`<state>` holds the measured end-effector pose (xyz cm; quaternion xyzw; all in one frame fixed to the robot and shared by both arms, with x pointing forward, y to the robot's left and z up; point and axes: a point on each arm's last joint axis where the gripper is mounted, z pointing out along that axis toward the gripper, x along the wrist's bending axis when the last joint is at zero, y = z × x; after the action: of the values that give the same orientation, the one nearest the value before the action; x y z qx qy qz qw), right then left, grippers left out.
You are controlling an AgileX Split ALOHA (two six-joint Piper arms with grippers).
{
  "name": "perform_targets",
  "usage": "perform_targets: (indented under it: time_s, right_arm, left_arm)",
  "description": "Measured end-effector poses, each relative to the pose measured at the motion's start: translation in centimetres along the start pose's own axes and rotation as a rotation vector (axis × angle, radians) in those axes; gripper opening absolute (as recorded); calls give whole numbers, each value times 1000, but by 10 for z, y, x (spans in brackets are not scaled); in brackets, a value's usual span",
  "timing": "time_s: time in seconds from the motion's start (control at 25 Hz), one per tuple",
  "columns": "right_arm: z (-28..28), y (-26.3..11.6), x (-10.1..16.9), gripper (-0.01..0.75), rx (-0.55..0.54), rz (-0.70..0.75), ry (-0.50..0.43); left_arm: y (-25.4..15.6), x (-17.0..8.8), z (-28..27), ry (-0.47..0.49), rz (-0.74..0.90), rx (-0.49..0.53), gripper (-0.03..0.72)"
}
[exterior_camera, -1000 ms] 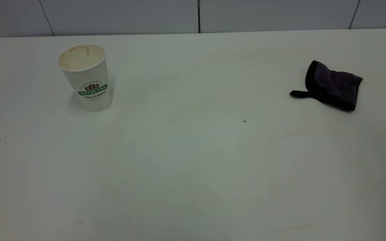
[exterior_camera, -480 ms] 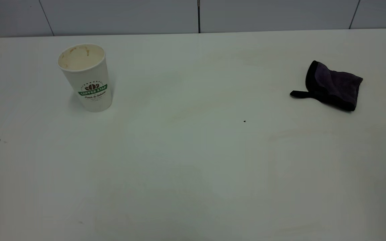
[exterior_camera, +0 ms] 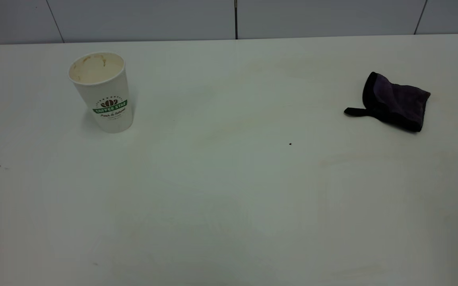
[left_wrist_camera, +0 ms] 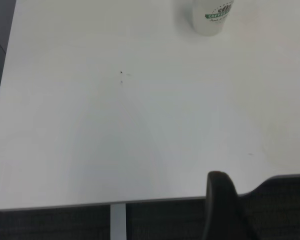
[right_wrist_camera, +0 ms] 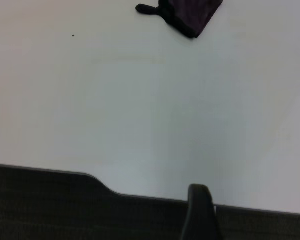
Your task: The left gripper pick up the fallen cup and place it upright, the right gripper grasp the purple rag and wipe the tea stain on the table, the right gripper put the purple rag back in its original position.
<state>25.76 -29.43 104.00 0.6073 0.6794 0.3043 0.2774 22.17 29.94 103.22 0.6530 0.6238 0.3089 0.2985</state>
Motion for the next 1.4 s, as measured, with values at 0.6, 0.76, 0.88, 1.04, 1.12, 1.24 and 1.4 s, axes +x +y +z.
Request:
perform_targets:
  time_s: [0.6,0.76,0.88,1.04,1.12,1.24,1.4]
  right_arm:
    - [-4,-4,0,444,-42,19,-20]
    - [-12,-10,0,415,-108,32,-60]
    - [-16,-15,0,397,-151,30,-75]
    - [-19,-17,1,374,-174,28,-77]
    - [-19,-17,1,364,-173,28,-77]
    - [-19,-17,1,349,-173,28,-77]
    - [-19,-17,1,334,-173,28,-77]
  left_arm:
    - [0,0,0,0,0,0,433]
    - [0,0,0,0,0,0,433]
    - [0,0,0,0,0,0,433]
    - [0,0,0,0,0,0,433]
    - [0,0,0,0,0,0,433]
    - [0,0,0,0,-1,0,433]
    - [0,0,0,0,-1,0,433]
